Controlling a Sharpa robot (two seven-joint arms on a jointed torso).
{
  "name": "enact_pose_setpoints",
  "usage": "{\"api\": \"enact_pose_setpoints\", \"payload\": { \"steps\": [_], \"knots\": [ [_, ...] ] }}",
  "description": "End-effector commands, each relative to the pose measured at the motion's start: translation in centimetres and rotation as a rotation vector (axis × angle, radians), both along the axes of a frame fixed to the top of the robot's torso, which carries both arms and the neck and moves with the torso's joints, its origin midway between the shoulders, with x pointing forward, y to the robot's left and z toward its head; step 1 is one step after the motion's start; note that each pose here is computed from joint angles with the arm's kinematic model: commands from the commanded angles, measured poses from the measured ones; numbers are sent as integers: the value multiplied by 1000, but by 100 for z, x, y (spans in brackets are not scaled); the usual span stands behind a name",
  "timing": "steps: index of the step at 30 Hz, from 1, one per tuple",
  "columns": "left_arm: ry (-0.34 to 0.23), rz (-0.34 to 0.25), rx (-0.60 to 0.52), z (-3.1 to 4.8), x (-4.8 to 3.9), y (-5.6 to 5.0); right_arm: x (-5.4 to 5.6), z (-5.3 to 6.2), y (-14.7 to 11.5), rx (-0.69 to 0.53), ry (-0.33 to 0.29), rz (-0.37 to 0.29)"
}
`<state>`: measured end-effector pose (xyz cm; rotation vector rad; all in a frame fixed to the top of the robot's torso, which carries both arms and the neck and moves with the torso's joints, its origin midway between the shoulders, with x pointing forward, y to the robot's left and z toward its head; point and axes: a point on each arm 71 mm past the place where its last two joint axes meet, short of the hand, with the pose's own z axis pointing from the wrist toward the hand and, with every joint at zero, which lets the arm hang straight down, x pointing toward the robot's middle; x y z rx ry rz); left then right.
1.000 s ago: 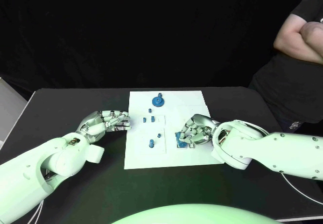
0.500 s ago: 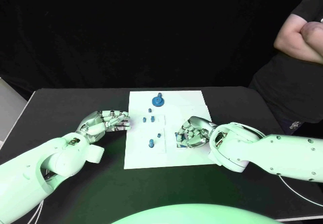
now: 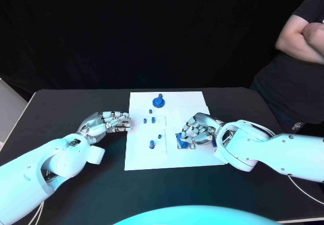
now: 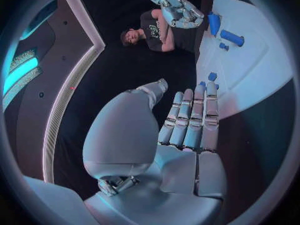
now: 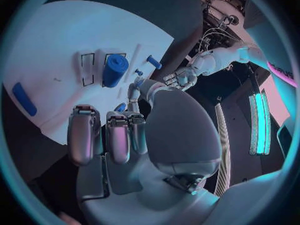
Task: Assemble the parts on the task board
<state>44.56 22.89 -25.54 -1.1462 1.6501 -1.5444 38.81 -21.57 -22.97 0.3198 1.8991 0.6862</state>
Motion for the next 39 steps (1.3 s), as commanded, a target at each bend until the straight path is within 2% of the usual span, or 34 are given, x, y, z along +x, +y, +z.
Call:
{"api": "enact_pose_setpoints", "payload": {
  "steps": [1,7,18,32,39],
  "knots": [
    [-8,-15,-10,8,-5,-21,-29,33,4,3,-2,62],
    [-7,-14,-9,7,-5,-19,-29,20,-140,-68,15,85],
    [-7,-15,-9,8,-6,-18,-13,-4,-168,-179,-32,139],
    [-6,-19,-10,10,-9,-26,41,-103,-88,-180,-56,95],
    [-5,-19,-9,10,-9,-21,63,-156,-42,-198,-64,99]
  ]
}}
